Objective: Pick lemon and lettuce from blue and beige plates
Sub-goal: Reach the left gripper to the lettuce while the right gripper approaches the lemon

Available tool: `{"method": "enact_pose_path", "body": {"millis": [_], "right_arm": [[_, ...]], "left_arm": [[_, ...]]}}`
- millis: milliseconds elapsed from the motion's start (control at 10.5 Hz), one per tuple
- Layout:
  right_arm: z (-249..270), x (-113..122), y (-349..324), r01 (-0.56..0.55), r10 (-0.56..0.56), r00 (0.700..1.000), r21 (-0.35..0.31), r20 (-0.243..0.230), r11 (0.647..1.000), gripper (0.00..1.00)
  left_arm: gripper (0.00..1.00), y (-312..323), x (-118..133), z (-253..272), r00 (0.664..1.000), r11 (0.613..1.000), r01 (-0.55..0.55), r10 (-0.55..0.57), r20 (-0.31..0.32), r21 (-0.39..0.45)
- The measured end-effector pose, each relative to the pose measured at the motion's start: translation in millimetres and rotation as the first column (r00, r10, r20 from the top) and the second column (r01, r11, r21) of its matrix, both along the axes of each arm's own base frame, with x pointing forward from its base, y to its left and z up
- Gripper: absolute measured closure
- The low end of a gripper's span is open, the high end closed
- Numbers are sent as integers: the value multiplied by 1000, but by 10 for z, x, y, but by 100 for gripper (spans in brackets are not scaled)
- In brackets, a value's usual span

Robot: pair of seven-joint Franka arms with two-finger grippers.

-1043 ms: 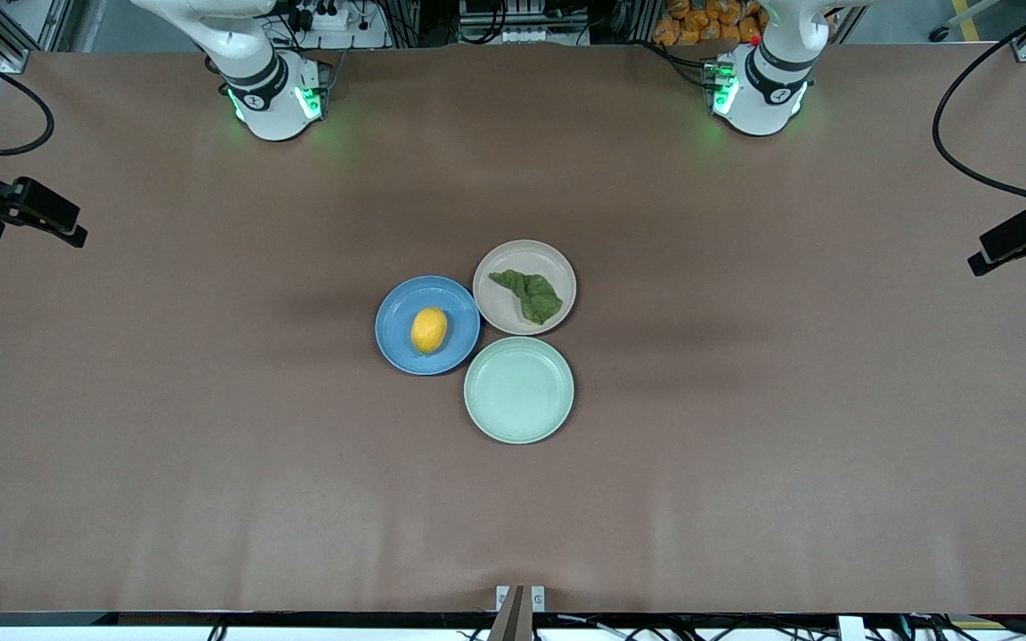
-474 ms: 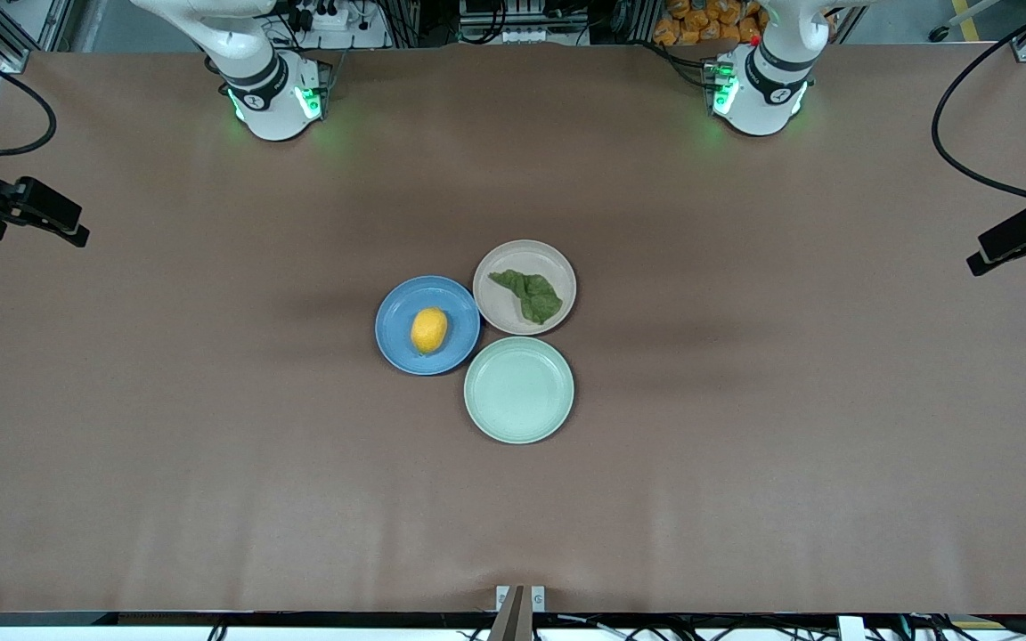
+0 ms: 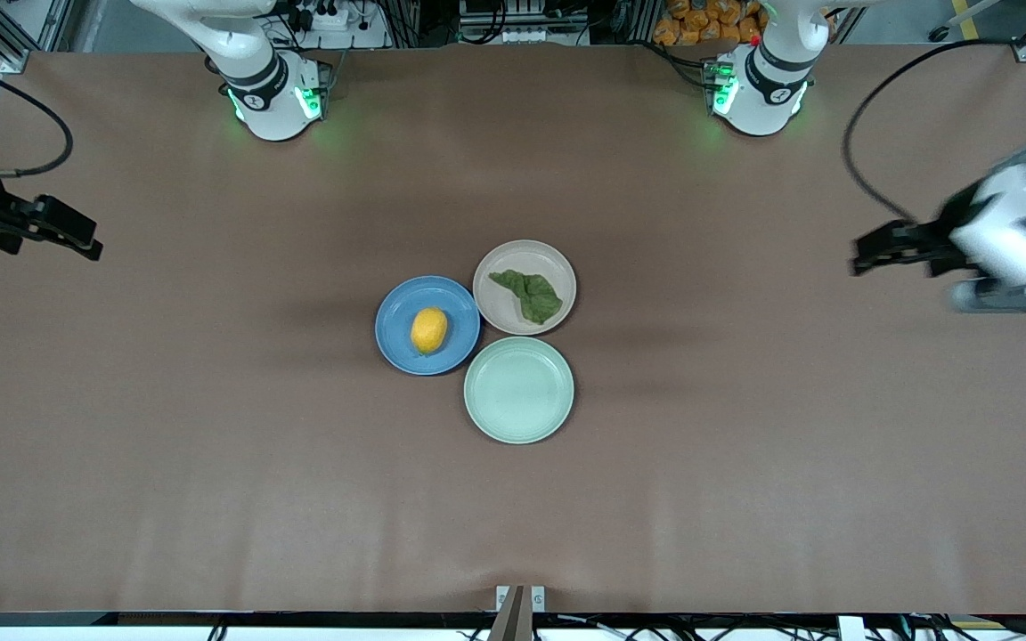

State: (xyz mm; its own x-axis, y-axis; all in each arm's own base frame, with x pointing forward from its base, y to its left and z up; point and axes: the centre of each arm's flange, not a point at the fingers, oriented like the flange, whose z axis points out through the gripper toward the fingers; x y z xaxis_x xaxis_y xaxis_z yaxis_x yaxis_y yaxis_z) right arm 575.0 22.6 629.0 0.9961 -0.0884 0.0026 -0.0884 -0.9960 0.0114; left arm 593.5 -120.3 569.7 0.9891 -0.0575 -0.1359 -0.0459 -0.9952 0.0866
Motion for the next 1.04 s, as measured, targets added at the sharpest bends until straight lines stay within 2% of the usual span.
{"method": "enact_pose_path", "body": {"millis": [284,569,759,1043], "right_arm": [[-186,47,139,7,-7,1000,1,7,1000,0],[-350,59,330,21,-21,1000,1,3,1000,0],[-438,49,473,27,-27,1000,-3,-2,1000,0],[-664,8,902,64,-64,998,-20,-5,998,0]], "left_arm": [[0,-887,-26,-697,993,999,54,-53,-105,8],[0,-2020,-276,-1365,984,997,78,-75,-161,16],[0,-2492,-345,-1933,977,999,18,-27,-213,-45],[0,-3121,-522,-2823,970,996,-77,62,-237,-55]]}}
